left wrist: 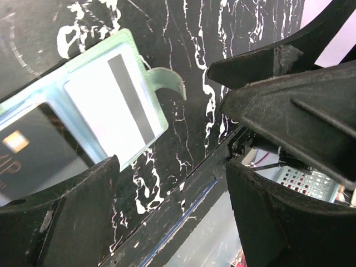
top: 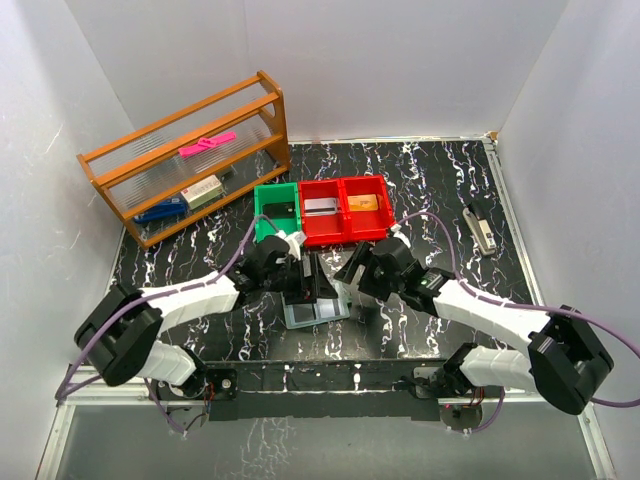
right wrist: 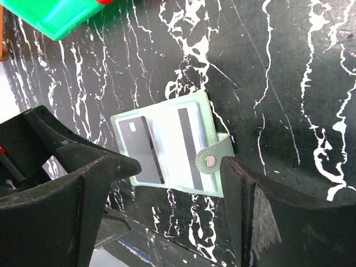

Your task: Take the credit cards out of the card holder

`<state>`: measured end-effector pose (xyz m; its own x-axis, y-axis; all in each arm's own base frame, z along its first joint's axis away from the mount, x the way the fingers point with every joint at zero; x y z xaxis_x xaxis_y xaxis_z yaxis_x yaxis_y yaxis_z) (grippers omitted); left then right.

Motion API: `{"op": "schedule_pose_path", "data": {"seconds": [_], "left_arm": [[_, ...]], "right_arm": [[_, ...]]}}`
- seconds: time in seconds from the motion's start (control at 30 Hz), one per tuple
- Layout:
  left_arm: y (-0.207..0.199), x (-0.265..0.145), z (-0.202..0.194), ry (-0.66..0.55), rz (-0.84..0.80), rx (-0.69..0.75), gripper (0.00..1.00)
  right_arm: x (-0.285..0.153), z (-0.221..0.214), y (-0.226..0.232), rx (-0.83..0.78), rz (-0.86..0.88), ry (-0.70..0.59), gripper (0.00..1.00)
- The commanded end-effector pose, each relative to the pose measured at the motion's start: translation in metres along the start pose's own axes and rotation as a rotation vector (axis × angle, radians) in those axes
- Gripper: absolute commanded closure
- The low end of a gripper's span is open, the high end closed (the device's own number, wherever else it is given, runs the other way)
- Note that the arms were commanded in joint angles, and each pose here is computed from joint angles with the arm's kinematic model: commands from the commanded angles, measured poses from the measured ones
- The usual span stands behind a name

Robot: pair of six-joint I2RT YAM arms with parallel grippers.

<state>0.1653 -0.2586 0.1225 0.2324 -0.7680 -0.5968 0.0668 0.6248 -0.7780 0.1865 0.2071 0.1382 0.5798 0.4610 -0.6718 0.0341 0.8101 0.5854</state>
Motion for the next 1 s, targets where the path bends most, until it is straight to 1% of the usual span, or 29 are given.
{"op": "schedule_pose_path", "data": {"seconds": [0.0, 0.07, 0.23, 0.3, 0.43, 0.57, 0.67, 0.77, 0.87, 0.97], "left_arm": [[0.003, -0.021, -0.003, -0.069, 0.056, 0.018, 0.24], [0.006, -0.027, -0.003, -0.103, 0.070, 0.008, 0.24], [0.008, -0.040, -0.002, -0.202, 0.084, -0.018, 0.21], [0.009, -0.045, 0.000, -0.240, 0.085, -0.027, 0.16], [0.011, -0.053, 0.002, -0.305, 0.094, -0.048, 0.02], [0.015, -0.058, 0.001, -0.344, 0.104, -0.068, 0.01], [0.016, -0.062, 0.001, -0.366, 0.107, -0.081, 0.01], [0.015, -0.063, 0.001, -0.379, 0.070, -0.087, 0.01], [0.010, -0.059, -0.002, -0.346, -0.006, -0.064, 0.01], [0.004, -0.050, -0.004, -0.276, -0.043, -0.049, 0.02]], "right_arm": [[-0.006, 0.007, 0.019, -0.005, 0.156, -0.029, 0.27], [-0.005, 0.007, 0.024, -0.016, 0.205, -0.025, 0.30], [0.003, -0.001, 0.029, -0.052, 0.257, 0.051, 0.34], [0.007, -0.004, 0.033, -0.070, 0.284, 0.090, 0.36], [0.015, -0.009, 0.038, -0.102, 0.318, 0.157, 0.38], [0.023, -0.014, 0.039, -0.118, 0.320, 0.207, 0.40], [0.030, -0.017, 0.032, -0.117, 0.252, 0.226, 0.40], [0.037, -0.018, 0.013, -0.092, 0.099, 0.210, 0.41], [0.041, -0.021, -0.002, -0.083, 0.000, 0.199, 0.41], [0.043, -0.027, -0.012, -0.080, -0.036, 0.214, 0.42]]}}
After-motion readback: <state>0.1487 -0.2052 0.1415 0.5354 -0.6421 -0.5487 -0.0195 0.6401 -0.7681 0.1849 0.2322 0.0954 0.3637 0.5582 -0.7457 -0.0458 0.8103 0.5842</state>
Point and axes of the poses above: each gripper's point midway between its finger pads, its own x axis out along the fingers, its own y axis along the line the jaws close on, z = x × y, the point moved 7 cm from there along -x, back along the fingers, and after that the axes turned 6 degrees about -x, right-handed, at the moved point
